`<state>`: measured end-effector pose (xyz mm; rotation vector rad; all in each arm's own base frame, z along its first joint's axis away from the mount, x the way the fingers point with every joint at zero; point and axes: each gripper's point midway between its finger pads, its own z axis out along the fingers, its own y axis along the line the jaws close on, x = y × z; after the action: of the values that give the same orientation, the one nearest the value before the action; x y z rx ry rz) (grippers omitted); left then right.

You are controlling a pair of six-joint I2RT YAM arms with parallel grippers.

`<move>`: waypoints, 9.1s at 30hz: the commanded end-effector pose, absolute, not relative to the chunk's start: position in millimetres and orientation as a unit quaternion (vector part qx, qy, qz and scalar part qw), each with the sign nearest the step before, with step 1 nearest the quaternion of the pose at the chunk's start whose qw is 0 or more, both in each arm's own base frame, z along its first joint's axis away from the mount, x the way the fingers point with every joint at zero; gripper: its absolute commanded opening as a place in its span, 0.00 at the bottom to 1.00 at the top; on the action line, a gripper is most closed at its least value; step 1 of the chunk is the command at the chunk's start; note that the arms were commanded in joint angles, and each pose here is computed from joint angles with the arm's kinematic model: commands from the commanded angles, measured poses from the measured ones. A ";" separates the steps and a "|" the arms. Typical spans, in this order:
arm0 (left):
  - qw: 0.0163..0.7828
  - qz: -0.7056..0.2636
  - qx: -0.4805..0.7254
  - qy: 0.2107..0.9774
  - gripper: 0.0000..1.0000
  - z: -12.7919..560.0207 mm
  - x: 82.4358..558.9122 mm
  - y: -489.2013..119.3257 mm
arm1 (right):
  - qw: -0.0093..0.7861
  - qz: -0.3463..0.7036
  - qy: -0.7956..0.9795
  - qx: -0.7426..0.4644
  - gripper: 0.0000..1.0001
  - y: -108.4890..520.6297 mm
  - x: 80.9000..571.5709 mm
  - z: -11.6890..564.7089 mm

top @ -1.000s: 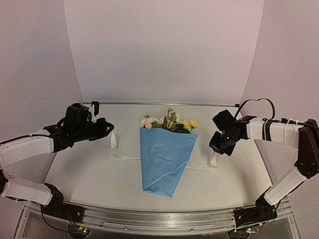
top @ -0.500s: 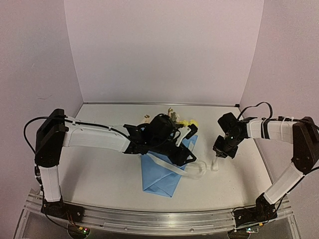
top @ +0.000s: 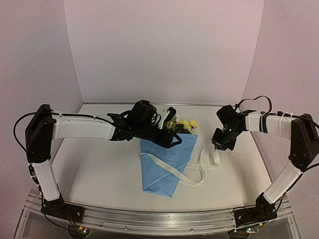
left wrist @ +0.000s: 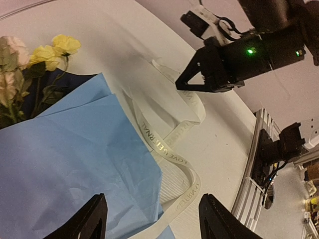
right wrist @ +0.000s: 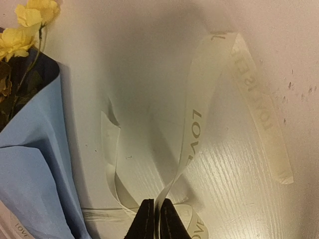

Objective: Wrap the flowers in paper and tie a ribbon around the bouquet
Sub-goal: Place the right side of the ribbon on the folded bouquet, then pick up the ribbon from the folded bouquet, then cross the ribbon over the folded bouquet.

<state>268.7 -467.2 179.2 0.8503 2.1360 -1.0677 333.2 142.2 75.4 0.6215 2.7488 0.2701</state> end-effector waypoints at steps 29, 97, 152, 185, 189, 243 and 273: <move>0.216 -0.556 0.174 0.783 0.62 195.2 334.0 -429.1 | 0.211 0.277 0.937 -0.036 0.08 305.5 365.4 168.3; 0.169 -0.304 0.295 0.890 0.00 106.2 318.3 -480.7 | 0.099 0.037 0.994 -0.038 0.00 218.5 226.6 20.7; 0.192 -0.431 0.448 0.759 0.00 154.3 222.8 -450.8 | 0.148 0.172 0.970 0.092 0.69 264.5 303.1 127.8; 0.176 -0.415 0.427 0.784 0.01 132.6 219.8 -445.1 | 0.180 0.157 0.961 0.136 0.00 263.7 345.7 71.4; 0.178 -0.417 0.426 0.783 0.02 134.1 219.8 -445.3 | 0.197 0.151 0.961 0.123 0.00 258.5 346.0 84.7; 0.087 -0.348 0.245 0.900 0.61 77.0 183.7 -330.9 | 0.129 0.123 0.983 0.051 0.26 229.5 322.3 85.0; 0.079 -0.396 0.251 0.880 0.00 101.5 214.9 -401.2 | 0.154 0.051 0.986 -0.040 0.45 226.9 270.0 71.0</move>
<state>210.3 -380.9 72.3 0.7158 2.7073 -1.0861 244.7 216.7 66.2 -0.1173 2.8749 0.1880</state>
